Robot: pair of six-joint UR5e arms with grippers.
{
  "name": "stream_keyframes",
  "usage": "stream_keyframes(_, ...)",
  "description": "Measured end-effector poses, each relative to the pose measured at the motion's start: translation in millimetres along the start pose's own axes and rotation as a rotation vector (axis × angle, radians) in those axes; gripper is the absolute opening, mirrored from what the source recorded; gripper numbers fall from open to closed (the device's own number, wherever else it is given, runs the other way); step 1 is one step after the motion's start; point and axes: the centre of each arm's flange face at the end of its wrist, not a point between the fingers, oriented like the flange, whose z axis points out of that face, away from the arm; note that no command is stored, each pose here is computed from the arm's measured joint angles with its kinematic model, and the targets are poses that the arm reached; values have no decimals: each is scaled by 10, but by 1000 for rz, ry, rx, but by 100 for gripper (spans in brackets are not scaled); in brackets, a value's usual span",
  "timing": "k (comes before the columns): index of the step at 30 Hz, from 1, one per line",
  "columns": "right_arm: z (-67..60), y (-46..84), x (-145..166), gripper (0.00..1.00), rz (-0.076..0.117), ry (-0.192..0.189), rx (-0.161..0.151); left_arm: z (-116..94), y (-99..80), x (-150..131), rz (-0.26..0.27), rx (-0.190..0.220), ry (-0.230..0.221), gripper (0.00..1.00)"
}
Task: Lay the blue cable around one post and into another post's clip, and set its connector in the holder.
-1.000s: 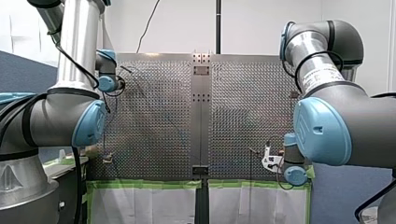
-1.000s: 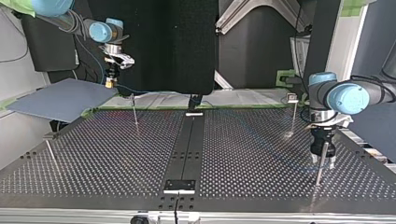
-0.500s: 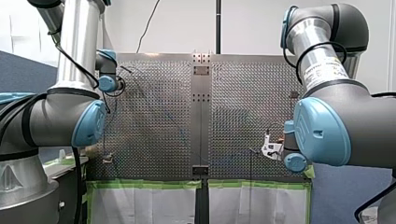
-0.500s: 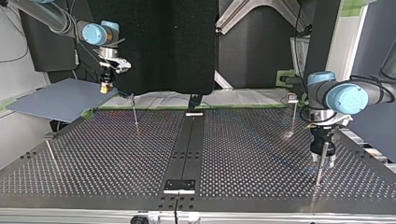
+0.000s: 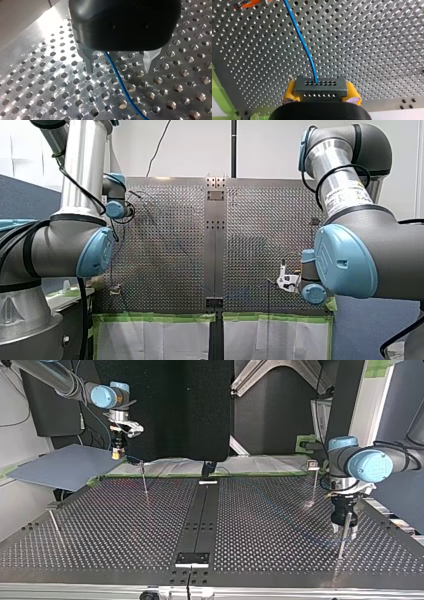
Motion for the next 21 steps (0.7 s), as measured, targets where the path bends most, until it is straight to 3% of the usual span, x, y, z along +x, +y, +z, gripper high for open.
stream_keyframes(11,73,-67,252,0,0,30,65,-5,-19,11,-1,3,2,100)
stream_keyframes(16,83,-31,320,0,21,28,56,-7,-22,13,-1,-1,1,100)
stream_keyframes(21,58,42,295,0,24,1,12,-7,-21,13,-1,-2,0,100)
